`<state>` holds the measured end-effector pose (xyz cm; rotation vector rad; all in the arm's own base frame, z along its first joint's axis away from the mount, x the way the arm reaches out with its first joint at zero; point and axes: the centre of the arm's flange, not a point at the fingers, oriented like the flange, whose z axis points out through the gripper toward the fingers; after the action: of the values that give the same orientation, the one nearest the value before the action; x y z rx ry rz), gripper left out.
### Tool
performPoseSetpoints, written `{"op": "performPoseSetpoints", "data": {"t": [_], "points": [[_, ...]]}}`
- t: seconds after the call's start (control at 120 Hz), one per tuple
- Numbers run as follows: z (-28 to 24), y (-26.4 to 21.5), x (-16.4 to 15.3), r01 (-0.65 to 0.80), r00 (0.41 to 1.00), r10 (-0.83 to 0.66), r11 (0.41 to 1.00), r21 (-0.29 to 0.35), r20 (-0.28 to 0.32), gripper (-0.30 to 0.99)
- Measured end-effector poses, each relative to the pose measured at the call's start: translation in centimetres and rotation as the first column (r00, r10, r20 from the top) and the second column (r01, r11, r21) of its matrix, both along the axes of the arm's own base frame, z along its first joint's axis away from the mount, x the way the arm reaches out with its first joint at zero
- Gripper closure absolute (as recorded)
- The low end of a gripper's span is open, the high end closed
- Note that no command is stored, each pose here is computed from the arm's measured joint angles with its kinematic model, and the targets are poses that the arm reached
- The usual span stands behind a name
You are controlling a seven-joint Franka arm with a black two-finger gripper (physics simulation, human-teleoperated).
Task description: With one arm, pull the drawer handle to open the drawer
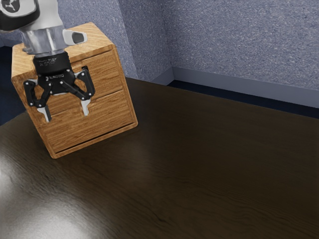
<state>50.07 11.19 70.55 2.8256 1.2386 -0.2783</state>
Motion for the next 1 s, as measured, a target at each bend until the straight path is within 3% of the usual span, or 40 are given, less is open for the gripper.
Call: {"op": "performPoseSetpoints", "data": {"t": [0.208,0.275,0.317,0.367,0.425,0.525,0.583,0.658,0.7,0.758,0.808,0.867,1.0], "points": [[1.9,-0.1,2.0,-0.285,0.946,0.277,0.958,0.024,0.167,0.02],[9.8,0.1,-1.1,-0.425,0.854,0.385,0.904,0.043,0.35,0.02],[12.8,0.0,-2.6,-0.501,0.791,0.437,0.864,0.043,0.429,0.02],[14.4,-0.4,-3.1,-0.56,0.732,0.483,0.828,0.021,0.48,0.02],[14.3,0.3,-2.9,-0.631,0.675,0.55,0.776,-0.003,0.491,0.02],[13.2,6.7,-4.1,-0.798,0.515,0.712,0.602,-0.036,0.478,0.03],[13.0,11.1,-7.8,-0.917,0.341,0.797,0.398,-0.009,0.498,0.03],[12.8,11.4,-12.0,-0.992,0.102,0.831,0.125,-0.004,0.547,0.05],[11.7,9.6,-11.6,-1.0,-0.012,0.806,-0.009,-0.008,0.592,0.06],[8.9,9.1,-8.6,-0.991,-0.124,0.772,-0.134,-0.031,0.624,0.08],[6.6,10.0,-6.5,-0.979,-0.19,0.757,-0.194,-0.063,0.626,0.1],[4.3,10.8,-4.0,-0.969,-0.238,0.744,-0.225,-0.102,0.624,0.12],[1.2,11.4,-1.0,-0.957,-0.288,0.77,-0.218,-0.189,0.57,0.17]]}}
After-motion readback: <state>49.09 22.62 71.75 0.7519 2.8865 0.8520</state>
